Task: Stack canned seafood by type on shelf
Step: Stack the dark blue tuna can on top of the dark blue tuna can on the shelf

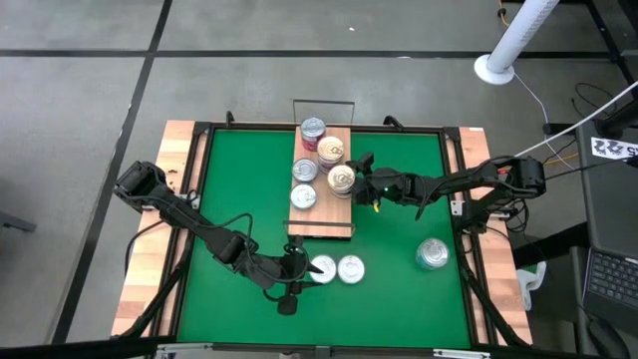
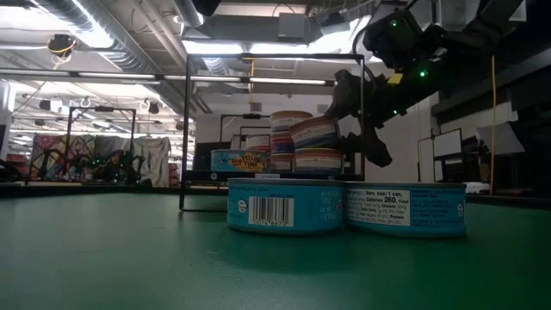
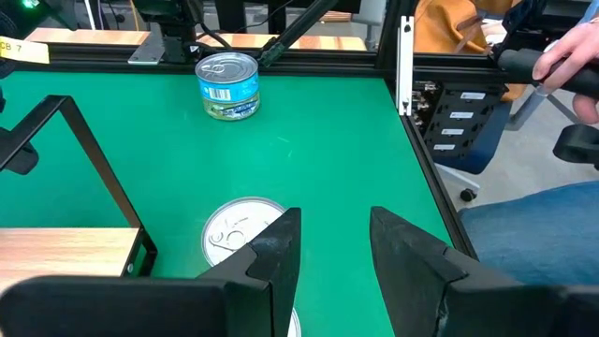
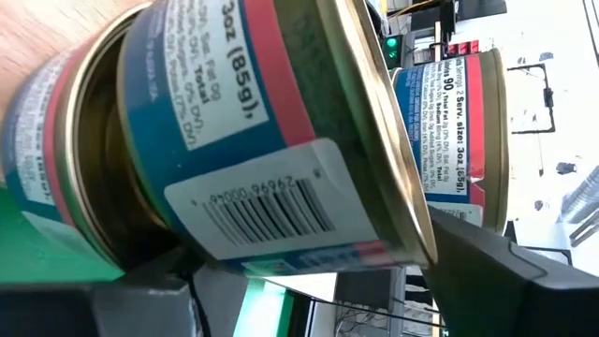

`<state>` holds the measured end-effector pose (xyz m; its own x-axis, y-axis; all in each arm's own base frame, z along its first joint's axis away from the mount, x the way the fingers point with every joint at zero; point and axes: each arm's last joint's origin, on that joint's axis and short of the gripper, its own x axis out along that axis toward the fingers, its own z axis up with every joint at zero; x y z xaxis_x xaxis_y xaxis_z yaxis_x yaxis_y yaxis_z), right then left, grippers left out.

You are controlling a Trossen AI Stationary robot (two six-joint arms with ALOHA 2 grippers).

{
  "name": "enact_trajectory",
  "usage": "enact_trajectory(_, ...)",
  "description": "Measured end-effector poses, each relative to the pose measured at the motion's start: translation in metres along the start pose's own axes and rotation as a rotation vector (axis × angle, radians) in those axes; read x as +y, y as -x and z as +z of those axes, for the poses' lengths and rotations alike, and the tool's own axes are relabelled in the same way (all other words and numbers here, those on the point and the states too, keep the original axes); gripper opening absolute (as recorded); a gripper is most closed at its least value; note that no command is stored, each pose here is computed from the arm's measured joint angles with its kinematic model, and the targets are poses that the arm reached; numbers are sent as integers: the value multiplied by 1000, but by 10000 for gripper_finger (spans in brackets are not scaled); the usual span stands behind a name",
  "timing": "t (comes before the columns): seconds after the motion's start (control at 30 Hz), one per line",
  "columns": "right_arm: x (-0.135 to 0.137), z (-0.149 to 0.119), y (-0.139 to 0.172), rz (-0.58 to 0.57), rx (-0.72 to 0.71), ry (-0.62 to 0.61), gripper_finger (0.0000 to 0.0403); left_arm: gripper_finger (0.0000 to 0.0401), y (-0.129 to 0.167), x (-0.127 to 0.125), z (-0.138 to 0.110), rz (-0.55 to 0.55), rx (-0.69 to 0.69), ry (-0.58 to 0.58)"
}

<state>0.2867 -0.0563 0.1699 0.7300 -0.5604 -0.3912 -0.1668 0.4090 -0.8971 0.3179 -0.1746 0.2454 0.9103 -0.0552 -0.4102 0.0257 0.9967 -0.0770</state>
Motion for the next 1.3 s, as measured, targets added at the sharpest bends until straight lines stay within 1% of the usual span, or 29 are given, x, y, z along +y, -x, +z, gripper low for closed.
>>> enact_trajectory(0.2, 0, 1, 0, 3, -14, 0, 279, 124, 0, 0, 0, 0, 0, -3)
enact_trajectory(0.5, 6, 16, 8, 18, -88, 19, 279, 124, 0, 0, 0, 0, 0, -3)
enact_trajectory(0.67, 6, 15, 7, 6, -62, 30, 279, 124, 0, 0, 0, 0, 0, -3)
enact_trajectory(0.9, 6, 13, 7, -11, -13, 132, 280, 124, 0, 0, 0, 0, 0, -3)
enact_trajectory(1.3, 6, 13, 7, -13, -15, 135, 280, 124, 0, 0, 0, 0, 0, -4)
